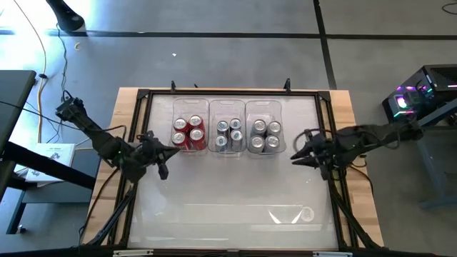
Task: Sort soda cans
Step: Return to Home Position
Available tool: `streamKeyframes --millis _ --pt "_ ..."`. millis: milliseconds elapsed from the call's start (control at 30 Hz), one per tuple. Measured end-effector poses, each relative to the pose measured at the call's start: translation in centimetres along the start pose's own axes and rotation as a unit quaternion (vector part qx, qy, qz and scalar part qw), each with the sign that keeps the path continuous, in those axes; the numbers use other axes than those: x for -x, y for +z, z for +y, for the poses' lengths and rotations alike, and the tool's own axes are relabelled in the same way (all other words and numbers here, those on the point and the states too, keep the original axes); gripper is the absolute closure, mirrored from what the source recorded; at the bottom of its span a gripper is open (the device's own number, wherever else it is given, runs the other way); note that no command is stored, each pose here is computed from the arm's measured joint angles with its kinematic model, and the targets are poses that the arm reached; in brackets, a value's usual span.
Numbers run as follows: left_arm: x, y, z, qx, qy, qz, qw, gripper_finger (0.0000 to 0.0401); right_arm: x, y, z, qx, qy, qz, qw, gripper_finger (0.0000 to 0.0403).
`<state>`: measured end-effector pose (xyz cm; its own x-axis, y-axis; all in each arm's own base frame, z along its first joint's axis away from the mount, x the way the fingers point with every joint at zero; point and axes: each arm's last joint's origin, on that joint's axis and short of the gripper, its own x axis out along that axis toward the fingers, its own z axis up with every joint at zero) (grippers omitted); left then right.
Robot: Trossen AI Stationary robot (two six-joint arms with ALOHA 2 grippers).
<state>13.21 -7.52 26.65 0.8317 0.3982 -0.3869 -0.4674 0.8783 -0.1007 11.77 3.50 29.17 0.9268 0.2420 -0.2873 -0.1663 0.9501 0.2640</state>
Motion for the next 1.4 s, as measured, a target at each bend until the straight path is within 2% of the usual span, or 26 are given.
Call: streamKeyframes --millis 167,267,467,733,867,1100,1233,1400 --pt "-0.6 -1.9 1.8 0.027 -0.017 -0.023 0.999 0.0401 -0.2 -3.8 -1.0 0.030 0.058 -0.113 0.991 0.0373" --pt "-0.9 -2.4 2.7 0.045 -0.047 -0.047 0.997 0.0401 0.1 -5.4 -1.6 0.035 0.075 -0.150 0.985 0.0396" --pt "-0.6 -2.4 5.1 0.055 -0.083 -0.108 0.989 0.0401 0.4 -7.7 -2.3 0.045 0.104 -0.205 0.972 0.0398" --pt "-0.5 -4.2 7.6 0.074 -0.131 -0.151 0.977 0.0401 -0.4 -10.6 -3.0 0.051 0.124 -0.222 0.966 0.0402" --pt "-1.0 -5.6 8.0 0.088 -0.145 -0.169 0.971 0.0401 -0.5 -10.7 -3.0 0.065 0.124 -0.212 0.967 0.0402" --pt "-2.6 -7.9 7.7 0.036 -0.181 -0.211 0.960 0.0401 -0.5 -10.7 -3.1 0.078 0.111 -0.215 0.967 0.0402" --pt "-3.0 -7.8 8.1 0.019 -0.165 -0.213 0.963 0.0401 -0.6 -10.8 -3.1 0.084 0.109 -0.212 0.967 0.0402" --pt "-3.4 -7.4 8.7 -0.002 -0.189 -0.221 0.957 0.0401 -0.6 -10.8 -3.1 0.095 0.103 -0.210 0.967 0.0402"
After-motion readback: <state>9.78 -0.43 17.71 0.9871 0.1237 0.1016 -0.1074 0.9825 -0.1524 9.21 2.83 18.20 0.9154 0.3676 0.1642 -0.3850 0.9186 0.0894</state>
